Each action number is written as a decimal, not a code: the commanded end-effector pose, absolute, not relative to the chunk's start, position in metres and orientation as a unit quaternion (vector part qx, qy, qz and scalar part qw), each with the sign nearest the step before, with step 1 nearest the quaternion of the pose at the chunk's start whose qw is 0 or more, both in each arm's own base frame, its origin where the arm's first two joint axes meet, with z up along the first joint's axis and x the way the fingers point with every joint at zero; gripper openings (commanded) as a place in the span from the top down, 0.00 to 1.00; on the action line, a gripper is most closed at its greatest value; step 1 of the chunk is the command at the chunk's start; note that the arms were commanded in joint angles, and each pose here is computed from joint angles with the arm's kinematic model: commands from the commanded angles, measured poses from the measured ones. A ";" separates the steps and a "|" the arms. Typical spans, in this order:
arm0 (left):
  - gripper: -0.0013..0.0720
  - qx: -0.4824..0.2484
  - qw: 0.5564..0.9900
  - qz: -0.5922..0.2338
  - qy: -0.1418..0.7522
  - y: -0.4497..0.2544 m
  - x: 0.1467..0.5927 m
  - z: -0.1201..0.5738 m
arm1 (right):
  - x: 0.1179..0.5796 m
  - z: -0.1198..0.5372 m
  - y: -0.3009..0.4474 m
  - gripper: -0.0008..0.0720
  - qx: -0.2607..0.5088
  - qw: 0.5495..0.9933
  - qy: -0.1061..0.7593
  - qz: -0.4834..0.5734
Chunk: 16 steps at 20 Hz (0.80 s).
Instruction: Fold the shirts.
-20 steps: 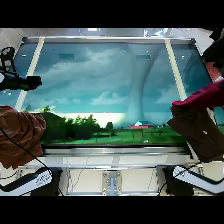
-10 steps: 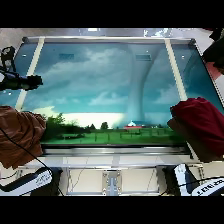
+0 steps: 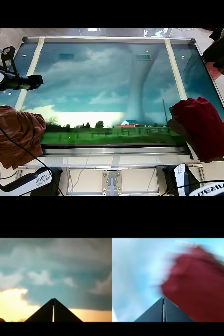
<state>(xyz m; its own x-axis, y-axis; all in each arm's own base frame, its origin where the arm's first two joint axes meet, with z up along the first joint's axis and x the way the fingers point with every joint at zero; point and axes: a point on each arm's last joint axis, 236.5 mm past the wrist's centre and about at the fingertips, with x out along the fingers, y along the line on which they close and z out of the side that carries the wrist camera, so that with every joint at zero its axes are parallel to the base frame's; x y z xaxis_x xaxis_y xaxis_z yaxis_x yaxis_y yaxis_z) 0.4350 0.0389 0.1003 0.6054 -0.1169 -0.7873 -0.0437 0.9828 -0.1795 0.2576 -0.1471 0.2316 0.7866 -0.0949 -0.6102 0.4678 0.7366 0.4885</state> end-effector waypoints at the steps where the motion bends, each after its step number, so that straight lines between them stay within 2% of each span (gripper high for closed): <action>1: 0.97 -0.131 0.889 -0.047 0.437 0.020 0.437 0.105 | 0.297 0.292 -0.022 0.97 0.233 0.935 0.242 0.117; 4: 0.97 -0.148 0.877 -0.064 0.452 0.008 0.430 0.103 | 0.295 0.261 0.038 0.97 0.153 0.914 0.318 0.200; 8: 0.97 -0.154 0.828 -0.091 0.532 -0.008 0.391 0.085 | 0.291 0.227 0.062 0.97 0.077 0.892 0.383 0.226; 16: 0.97 -0.154 0.824 -0.093 0.538 -0.009 0.388 0.084 | 0.289 0.228 0.069 0.96 0.073 0.891 0.382 0.236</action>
<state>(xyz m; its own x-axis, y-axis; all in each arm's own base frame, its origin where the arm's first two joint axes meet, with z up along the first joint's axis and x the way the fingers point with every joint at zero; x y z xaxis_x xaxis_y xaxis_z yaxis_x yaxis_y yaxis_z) 0.3907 -0.0074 0.0848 0.4182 -0.3126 -0.8529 -0.0132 0.9367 -0.3498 0.2895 0.0667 0.2287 0.6026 0.4742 -0.6418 -0.3552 0.8796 0.3164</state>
